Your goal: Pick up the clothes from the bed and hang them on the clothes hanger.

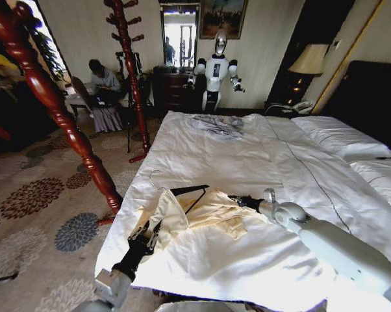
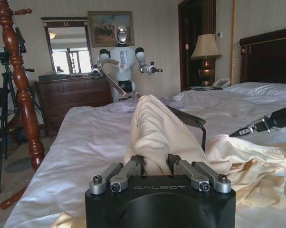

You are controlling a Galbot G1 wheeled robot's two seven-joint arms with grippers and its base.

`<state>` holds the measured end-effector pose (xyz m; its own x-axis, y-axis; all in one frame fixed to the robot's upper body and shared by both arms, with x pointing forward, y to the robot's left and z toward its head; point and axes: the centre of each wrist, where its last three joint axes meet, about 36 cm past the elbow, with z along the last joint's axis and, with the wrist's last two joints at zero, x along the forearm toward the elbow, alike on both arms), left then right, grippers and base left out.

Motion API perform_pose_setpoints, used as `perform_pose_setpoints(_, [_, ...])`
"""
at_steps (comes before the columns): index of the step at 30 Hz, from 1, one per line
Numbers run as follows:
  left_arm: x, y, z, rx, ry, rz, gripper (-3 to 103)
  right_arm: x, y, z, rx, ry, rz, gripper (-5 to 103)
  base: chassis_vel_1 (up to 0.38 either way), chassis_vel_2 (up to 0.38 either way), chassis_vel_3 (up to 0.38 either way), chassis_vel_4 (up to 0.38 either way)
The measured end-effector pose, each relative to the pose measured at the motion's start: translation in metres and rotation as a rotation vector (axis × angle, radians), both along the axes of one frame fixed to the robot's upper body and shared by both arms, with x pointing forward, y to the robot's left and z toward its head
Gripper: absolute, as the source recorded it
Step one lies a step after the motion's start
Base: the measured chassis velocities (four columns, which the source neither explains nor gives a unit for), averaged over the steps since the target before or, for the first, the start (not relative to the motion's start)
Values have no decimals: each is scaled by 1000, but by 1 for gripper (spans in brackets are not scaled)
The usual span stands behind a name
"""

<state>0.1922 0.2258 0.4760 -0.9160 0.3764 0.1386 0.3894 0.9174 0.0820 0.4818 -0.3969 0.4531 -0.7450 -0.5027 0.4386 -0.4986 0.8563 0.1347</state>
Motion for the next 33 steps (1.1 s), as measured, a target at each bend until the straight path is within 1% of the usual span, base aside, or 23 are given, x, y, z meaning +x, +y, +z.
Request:
perform_pose_setpoints(4, [-4,-1,-1,14,13,-27,23,-1,-6,18,17,-32,-40,0,0,0,0,0])
perform_pose_setpoints(6, [-9,-2,-4,34,24,-61,23,-4,-12,37,38,-59,-74,0,0,0,0,0])
perform_pose_setpoints(7, [-9,-2,-4,34,24,-61,23,-4,-12,37,38,-59,-74,0,0,0,0,0])
perform_pose_setpoints(10, [-12,-3,-6,48,34,-104,23,-10,-14,55,47,-86,-90,0,0,0,0,0])
perform_pose_setpoints(13, [-13,-4,-8,53,40,-113,23,-14,-14,67,50,-103,-95,0,0,0,0,0])
perform_pose_setpoints(17, [-8,-2,-12,68,41,-123,23,-24,-5,90,61,-126,-95,0,0,0,0,0])
perform_pose_setpoints(19, [-7,-2,-13,69,40,-124,23,-24,-5,91,61,-127,-95,0,0,0,0,0])
perform_pose_setpoints(20, [-5,-2,-13,70,40,-124,23,-26,-2,97,63,-133,-91,0,0,0,0,0])
perform_pose_setpoints(22, [11,0,-12,73,25,-124,23,-31,7,113,77,-149,-87,0,0,0,0,0])
perform_pose_setpoints(26, [30,-2,-9,59,11,-125,23,-35,18,128,97,-165,-84,0,0,0,0,0])
perform_pose_setpoints(28, [44,-7,-9,48,4,-150,23,-40,30,143,120,-174,-78,0,0,0,0,0])
perform_pose_setpoints(30, [48,-9,-10,47,0,-158,23,-42,33,148,126,-178,-73,0,0,0,0,0])
perform_pose_setpoints(33, [65,-20,-12,36,-4,-177,23,-50,45,169,144,-204,-58,0,0,0,0,0])
